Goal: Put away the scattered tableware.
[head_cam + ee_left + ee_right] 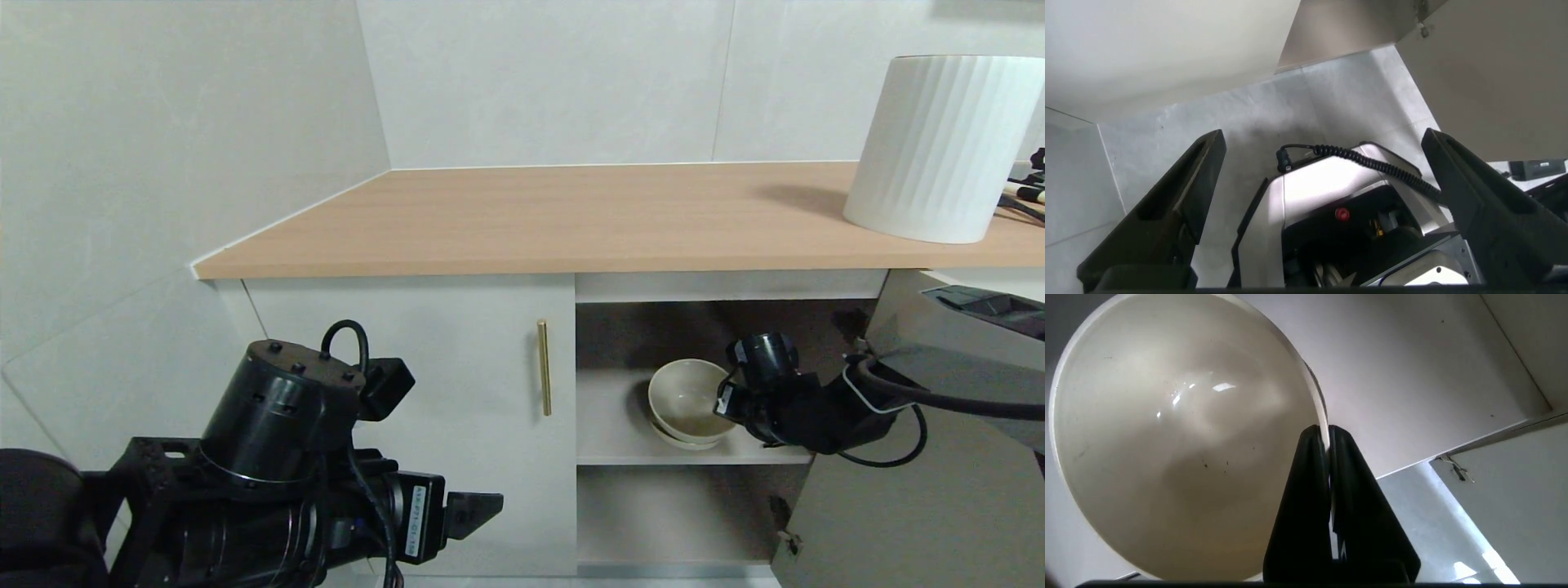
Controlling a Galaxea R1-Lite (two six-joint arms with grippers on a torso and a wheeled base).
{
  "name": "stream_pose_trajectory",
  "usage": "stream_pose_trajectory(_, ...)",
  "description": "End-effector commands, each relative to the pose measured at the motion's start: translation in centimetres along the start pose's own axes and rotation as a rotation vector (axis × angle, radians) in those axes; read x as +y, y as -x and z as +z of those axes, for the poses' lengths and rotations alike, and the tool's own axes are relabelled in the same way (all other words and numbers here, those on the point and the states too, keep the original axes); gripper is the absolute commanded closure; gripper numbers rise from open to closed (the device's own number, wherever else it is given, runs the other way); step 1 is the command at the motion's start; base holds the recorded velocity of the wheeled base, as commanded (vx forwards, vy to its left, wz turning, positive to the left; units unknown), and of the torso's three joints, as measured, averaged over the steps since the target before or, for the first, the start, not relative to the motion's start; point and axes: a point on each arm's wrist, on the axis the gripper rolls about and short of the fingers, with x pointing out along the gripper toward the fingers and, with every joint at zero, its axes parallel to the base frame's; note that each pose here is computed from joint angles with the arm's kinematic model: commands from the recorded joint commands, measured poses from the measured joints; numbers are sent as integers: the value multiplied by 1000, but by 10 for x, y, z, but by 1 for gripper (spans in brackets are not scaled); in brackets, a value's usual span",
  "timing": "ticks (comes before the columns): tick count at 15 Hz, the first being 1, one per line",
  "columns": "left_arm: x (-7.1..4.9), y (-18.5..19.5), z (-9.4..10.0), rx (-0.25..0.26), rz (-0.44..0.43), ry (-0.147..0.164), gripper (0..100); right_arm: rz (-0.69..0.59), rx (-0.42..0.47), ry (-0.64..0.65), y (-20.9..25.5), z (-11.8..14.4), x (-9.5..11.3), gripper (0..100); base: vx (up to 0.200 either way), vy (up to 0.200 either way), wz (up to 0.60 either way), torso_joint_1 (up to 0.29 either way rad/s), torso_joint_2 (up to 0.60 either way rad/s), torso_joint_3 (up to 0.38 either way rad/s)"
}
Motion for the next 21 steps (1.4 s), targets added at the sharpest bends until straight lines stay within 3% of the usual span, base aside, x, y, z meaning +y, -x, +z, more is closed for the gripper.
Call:
stream_pose_trajectory(1,0,0,0,-2,-1,-1,0,0,1,1,0,0,0,100,0,0,0,0,0,0)
stream_pose_trajectory(3,0,1,0,-3,-1,-1,0,1,3,3,0,0,0,100,0,0,0,0,0,0)
stream_pose_trajectory(4,0,1,0,-3,-1,1,0,2,4,1,0,-1,0,0,0,0,0,0,0,0)
stream_pose_trajectory(15,0,3,1,-11,-3,1,0,2,10,12,9,-2,-1,0,0,0,0,0,0,0)
stream_pose_trajectory(19,8,25,10,-105,12,28,0,116,54,162,84,-5,-8,0,0,0,0,0,0,0)
stream_pose_trajectory(21,20,58,14,-191,29,42,0,202,51,293,147,-14,-22,0,0,0,0,0,0,0)
